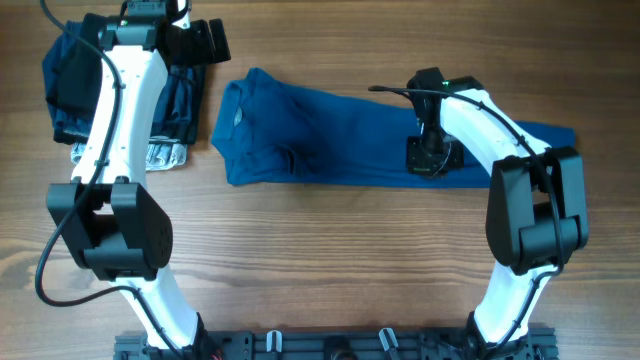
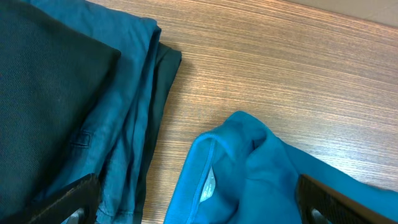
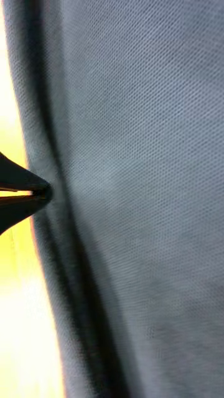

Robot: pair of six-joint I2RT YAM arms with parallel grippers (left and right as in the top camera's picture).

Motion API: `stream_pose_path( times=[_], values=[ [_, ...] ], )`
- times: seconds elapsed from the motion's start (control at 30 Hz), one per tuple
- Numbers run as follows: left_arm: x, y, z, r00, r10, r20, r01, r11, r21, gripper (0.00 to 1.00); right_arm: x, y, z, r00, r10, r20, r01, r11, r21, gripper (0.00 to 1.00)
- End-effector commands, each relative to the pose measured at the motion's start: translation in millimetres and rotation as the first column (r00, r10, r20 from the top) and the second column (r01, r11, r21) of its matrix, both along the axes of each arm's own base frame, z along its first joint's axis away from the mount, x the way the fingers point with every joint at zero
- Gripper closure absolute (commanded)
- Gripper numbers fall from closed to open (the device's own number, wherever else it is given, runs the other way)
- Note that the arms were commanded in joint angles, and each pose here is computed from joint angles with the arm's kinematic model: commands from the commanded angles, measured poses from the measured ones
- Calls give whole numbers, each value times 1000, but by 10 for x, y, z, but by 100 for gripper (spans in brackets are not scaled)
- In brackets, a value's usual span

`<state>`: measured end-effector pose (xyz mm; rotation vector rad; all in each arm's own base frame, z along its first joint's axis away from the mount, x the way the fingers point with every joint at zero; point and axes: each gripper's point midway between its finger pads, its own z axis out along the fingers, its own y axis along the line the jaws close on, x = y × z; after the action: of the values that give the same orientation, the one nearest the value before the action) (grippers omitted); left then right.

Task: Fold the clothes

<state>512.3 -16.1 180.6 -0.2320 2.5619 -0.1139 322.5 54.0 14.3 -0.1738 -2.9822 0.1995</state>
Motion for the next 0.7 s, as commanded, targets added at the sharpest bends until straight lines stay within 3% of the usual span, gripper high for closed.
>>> stream_pose_path(
  times=[0.0,0.17,0.37,0.67],
  values=[
    [4,16,-36,1000,3,-6,-3,1000,6,0,-119,-81,-21,998,-36,-47,34,999,-43,95],
    [4,16,-36,1000,3,-6,-3,1000,6,0,-114,-71,32,998,-41,-43,39,999,-37,96],
    [4,16,-36,1000,3,-6,-3,1000,6,0,252,-30,443,993,-67,98,65,998,20,96],
    [4,16,-36,1000,3,-6,-3,1000,6,0,448,-555,126,962,-207,176,203,978,41,96]
  ],
)
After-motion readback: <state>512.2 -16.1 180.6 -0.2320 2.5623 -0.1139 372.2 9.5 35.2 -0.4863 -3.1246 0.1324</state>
